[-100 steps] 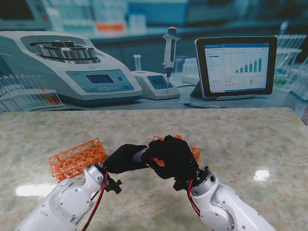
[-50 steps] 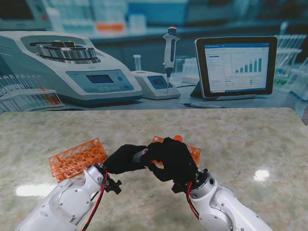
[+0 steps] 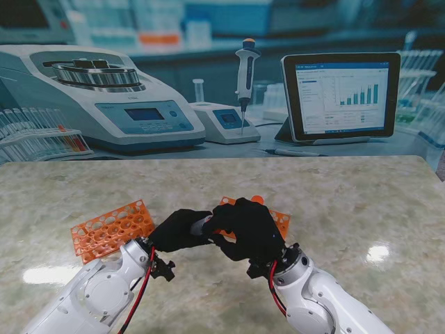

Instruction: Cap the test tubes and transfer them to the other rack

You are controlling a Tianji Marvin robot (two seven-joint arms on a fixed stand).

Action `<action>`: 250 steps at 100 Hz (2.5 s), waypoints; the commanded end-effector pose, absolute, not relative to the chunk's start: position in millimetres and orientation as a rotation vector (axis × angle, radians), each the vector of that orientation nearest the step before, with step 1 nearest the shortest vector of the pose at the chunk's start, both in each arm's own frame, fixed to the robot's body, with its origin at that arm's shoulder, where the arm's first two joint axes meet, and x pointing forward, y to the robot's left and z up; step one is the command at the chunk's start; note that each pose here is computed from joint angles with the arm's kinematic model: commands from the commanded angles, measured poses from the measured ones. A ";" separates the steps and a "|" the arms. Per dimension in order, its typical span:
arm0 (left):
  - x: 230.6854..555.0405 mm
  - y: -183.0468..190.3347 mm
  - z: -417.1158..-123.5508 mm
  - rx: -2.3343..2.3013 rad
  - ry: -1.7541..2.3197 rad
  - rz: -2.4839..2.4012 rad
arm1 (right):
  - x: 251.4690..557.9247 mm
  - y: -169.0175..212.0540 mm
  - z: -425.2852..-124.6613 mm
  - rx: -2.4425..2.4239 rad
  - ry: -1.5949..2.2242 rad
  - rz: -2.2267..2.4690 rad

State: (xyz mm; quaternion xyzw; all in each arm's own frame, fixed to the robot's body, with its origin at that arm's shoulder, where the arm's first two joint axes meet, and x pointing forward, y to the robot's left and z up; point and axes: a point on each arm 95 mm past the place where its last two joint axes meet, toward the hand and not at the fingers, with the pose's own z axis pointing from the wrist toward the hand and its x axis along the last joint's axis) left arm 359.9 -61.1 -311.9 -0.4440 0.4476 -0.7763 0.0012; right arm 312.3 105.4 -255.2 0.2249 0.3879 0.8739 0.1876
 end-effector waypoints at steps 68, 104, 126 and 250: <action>355.8 -65.0 -304.1 -1.352 1.380 -2.475 | 309.8 103.8 -265.8 0.708 1.102 2.475; 355.3 -66.0 -303.9 -1.351 1.387 -2.480 | 313.8 106.3 -266.2 0.730 1.090 2.491; 355.1 -66.6 -303.9 -1.353 1.388 -2.482 | 312.9 109.6 -267.0 0.762 1.081 2.522; 350.1 -66.8 -301.2 -1.320 1.389 -2.507 | 314.8 108.4 -269.4 0.814 1.056 2.546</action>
